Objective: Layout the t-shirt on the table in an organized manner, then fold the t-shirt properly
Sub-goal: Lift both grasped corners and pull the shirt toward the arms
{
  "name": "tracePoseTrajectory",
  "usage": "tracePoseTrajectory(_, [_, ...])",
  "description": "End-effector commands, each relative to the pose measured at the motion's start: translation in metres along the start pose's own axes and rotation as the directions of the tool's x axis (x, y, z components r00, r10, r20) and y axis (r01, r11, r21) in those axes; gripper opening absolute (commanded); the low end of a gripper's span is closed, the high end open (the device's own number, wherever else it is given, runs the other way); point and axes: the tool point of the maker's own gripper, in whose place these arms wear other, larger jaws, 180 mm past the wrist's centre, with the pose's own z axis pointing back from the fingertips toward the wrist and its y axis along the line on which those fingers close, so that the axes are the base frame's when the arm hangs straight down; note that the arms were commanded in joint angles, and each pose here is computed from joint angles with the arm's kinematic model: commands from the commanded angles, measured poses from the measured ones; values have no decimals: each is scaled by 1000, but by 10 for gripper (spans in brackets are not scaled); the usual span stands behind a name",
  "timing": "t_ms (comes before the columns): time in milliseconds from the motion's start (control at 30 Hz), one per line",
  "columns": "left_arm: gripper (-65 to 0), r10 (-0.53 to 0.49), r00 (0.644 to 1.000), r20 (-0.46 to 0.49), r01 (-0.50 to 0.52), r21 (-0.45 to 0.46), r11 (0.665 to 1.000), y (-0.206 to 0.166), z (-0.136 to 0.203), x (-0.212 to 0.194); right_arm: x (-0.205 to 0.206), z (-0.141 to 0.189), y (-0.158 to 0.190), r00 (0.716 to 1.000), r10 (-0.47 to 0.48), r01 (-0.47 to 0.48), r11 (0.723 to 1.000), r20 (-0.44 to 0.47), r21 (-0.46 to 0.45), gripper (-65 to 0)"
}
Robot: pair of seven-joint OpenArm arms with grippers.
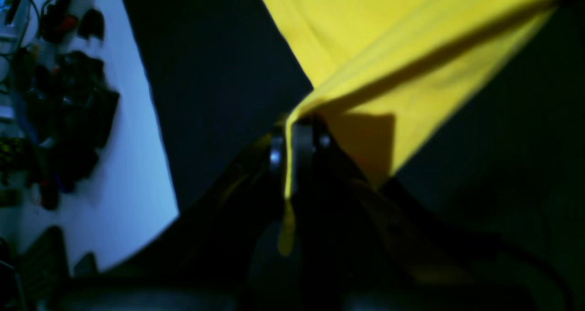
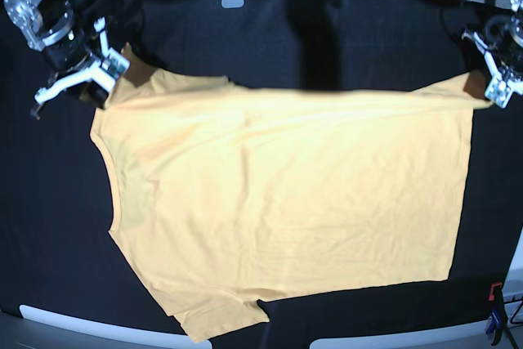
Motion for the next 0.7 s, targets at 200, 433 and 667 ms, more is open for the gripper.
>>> tracePoseTrajectory(200, [-650,55,986,154,-57,8,998,21,-9,44,9,-23,-32,991,-130,132,986,33,-104,-650])
tracePoseTrajectory(433, [-650,64,974,216,-55,-46,997,8,-14,63,18,-50,-34,977,-208,212,969,43,-129,-650])
tracePoseTrajectory(667, [-650,81,976,200,-65,-83,994,-3,-36,61,30,-88,-31,953,-299,302,944,43,-136,-650])
